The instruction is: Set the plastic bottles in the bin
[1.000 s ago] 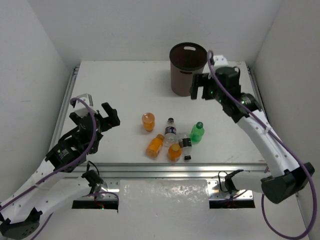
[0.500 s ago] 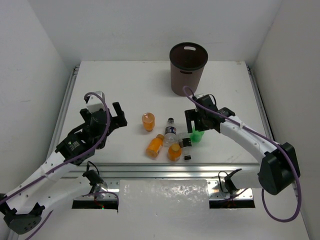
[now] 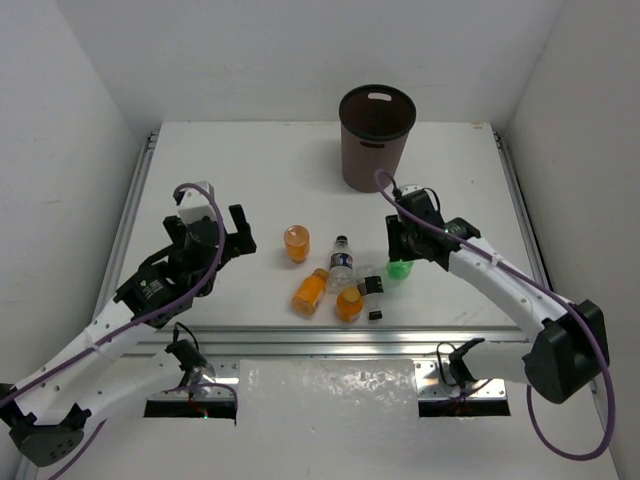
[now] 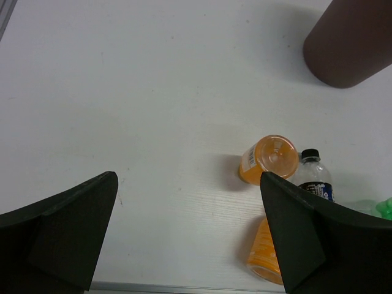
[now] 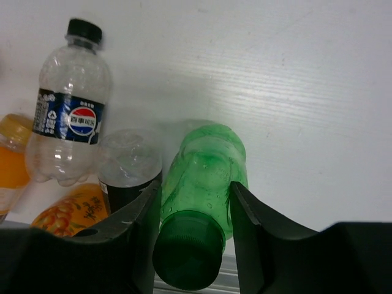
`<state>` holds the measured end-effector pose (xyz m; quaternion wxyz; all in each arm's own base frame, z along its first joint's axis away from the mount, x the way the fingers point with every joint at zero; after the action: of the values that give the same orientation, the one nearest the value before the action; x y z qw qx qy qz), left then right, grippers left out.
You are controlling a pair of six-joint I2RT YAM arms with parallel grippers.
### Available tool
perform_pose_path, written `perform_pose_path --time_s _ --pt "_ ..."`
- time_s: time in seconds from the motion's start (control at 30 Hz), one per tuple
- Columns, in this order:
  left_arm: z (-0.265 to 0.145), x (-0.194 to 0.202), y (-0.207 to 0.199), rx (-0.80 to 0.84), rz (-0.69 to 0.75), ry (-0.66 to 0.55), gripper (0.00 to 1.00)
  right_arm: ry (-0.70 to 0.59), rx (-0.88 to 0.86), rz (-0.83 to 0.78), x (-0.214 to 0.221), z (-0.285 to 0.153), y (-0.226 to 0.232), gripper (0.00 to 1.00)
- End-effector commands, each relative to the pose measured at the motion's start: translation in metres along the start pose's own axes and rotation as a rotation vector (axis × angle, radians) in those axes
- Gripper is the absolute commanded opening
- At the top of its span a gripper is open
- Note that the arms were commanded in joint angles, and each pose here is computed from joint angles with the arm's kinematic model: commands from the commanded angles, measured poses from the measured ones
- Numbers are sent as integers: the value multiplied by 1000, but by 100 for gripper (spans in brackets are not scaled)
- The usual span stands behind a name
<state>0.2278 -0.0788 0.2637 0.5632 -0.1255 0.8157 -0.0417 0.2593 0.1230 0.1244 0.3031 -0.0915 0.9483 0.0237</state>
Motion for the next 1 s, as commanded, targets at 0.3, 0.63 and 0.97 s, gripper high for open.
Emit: perform_pose_path --time_s 0.3,0.63,0.97 --pt "4 -7 -2 -3 -12 -23 100 -470 -8 -51 -193 -97 3 29" --pt "8 -3 -2 -14 4 -7 100 -567 -86 30 -326 -124 -23 30" --pt "13 0 -3 -21 3 11 100 -609 -103 -58 -369 -29 -24 72"
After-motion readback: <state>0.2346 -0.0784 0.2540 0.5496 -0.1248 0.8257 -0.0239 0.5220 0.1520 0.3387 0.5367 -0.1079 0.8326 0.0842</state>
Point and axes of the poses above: each gripper's point midway between its finger pads, its own z axis out along the fingers, its own y axis along the line the jaws close on, x = y × z, the point moved 2 cm from there along -z, back along the fingers, and after that the axes turned 3 degrees about -z, right-handed, at the moved point
